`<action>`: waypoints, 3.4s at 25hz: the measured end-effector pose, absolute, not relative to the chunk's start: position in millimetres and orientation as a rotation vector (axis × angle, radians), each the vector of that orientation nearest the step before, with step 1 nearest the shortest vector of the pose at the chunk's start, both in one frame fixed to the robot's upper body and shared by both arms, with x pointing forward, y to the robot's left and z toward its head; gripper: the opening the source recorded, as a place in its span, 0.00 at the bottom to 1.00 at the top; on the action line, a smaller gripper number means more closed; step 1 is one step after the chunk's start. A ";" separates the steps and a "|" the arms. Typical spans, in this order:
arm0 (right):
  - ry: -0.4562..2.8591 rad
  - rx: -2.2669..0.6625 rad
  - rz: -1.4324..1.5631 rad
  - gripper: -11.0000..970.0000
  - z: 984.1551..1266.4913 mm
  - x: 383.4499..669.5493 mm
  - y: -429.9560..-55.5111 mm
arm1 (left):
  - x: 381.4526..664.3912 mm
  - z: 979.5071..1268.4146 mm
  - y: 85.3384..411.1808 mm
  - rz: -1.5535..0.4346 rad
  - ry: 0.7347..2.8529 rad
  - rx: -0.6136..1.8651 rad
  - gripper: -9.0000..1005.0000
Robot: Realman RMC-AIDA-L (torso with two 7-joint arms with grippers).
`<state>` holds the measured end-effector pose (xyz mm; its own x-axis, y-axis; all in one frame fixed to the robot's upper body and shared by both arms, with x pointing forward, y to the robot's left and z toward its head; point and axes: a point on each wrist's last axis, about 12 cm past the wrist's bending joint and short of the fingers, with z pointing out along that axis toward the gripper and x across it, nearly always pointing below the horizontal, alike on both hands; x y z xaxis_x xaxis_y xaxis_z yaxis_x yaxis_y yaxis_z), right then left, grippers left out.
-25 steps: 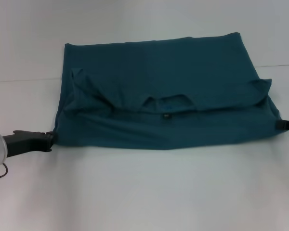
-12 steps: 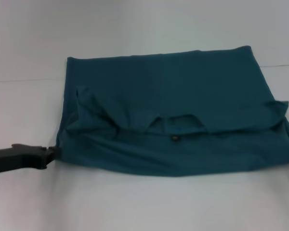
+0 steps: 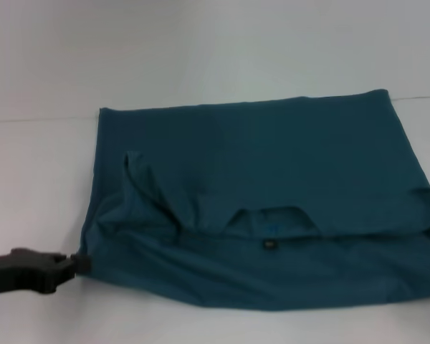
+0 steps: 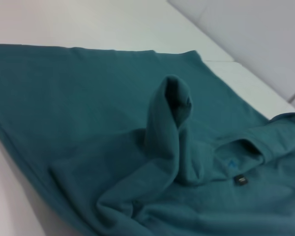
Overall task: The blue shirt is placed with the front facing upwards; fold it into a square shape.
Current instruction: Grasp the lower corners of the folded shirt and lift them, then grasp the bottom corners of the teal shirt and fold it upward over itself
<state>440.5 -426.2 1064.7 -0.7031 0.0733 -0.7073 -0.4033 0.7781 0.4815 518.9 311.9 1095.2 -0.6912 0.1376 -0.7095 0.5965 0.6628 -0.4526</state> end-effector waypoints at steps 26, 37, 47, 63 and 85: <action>2.226 -0.205 0.822 0.03 1057.7 387.2 -440.7 | 460.5 1081.4 334.9 -1.068 2.276 0.598 0.01; 2.217 -0.211 0.823 0.03 1057.4 386.2 -439.6 | 460.9 1081.3 333.5 -1.072 2.286 0.621 0.01; 2.175 -0.207 0.811 0.03 1064.0 399.6 -440.7 | 470.6 1082.3 329.0 -1.076 2.269 0.624 0.01; 2.023 -0.221 0.738 0.03 1117.0 480.4 -450.2 | 539.3 1125.0 324.3 -0.978 2.142 0.559 0.01; 1.976 -0.108 0.493 0.03 1123.9 592.3 -409.9 | 627.0 1140.8 287.8 -0.774 2.099 0.352 0.01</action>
<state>592.3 -409.9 1123.9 -0.4476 0.1407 -0.8831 -0.2902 0.9112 0.2923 627.0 287.8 1140.8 -0.6002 -0.0266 -0.7994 0.4987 0.7689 -0.4000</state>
